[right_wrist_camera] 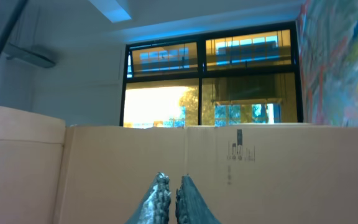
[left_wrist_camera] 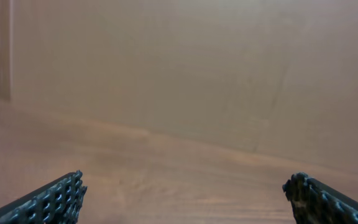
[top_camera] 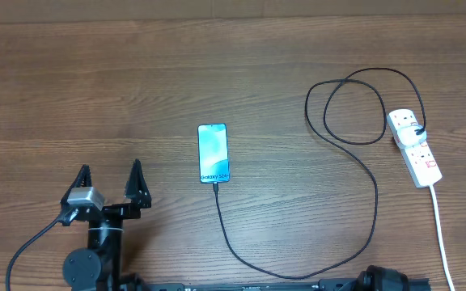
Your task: Plug charger to phone and switch on socket
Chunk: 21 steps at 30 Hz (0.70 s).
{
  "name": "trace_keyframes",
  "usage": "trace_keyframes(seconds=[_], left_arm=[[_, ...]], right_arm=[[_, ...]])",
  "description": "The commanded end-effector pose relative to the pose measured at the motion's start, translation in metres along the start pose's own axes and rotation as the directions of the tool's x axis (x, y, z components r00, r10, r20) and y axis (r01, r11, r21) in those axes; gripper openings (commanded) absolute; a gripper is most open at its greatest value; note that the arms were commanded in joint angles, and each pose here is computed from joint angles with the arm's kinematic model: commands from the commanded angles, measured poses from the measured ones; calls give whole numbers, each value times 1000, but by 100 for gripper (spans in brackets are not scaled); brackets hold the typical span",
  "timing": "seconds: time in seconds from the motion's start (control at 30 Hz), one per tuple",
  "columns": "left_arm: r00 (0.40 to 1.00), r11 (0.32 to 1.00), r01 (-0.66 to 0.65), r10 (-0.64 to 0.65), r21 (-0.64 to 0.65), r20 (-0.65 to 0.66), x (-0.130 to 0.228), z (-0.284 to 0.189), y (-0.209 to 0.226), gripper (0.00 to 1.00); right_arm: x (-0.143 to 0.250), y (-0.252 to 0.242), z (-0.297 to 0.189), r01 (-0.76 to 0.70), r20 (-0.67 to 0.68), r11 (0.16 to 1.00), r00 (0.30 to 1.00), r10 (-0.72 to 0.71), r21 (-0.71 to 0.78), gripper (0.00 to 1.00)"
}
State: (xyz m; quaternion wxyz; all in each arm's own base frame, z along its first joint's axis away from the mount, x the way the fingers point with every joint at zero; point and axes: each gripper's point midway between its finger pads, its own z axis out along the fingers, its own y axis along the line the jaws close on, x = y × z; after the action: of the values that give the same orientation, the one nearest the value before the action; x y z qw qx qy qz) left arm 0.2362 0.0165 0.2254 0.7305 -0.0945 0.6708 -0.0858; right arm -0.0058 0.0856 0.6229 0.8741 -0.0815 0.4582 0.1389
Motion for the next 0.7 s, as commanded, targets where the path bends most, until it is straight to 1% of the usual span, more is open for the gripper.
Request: trace_keyframes(seconds=[0.0,0.2,0.27,0.43,0.6,0.67], left_arm=[[998,997,59,-60,-57,-5,18,3,15,99],[992,993,88,-95,-84,-86,54,4,25,100],[987,988,90,-105,-122,-121,63,3,31,100],[986,987,89,-107,-136,-129,66,3,34,100],[986,987,89,-107,-136,-130,66,3,34,100],[986,987,89,-107,-136,-130,66,3,34,100]], right_arm=[[-5,3,-5,15,21,1000,1000,-15,-1,8],[-13,6,-5,33,53,999,998,-33,-12,8],[-15,7,-6,38,62,999,997,-37,-14,11],[-23,16,-18,58,97,998,994,-56,-23,12],[-29,21,-50,75,173,996,982,-81,38,12],[-29,23,-61,71,191,997,978,-78,42,10]])
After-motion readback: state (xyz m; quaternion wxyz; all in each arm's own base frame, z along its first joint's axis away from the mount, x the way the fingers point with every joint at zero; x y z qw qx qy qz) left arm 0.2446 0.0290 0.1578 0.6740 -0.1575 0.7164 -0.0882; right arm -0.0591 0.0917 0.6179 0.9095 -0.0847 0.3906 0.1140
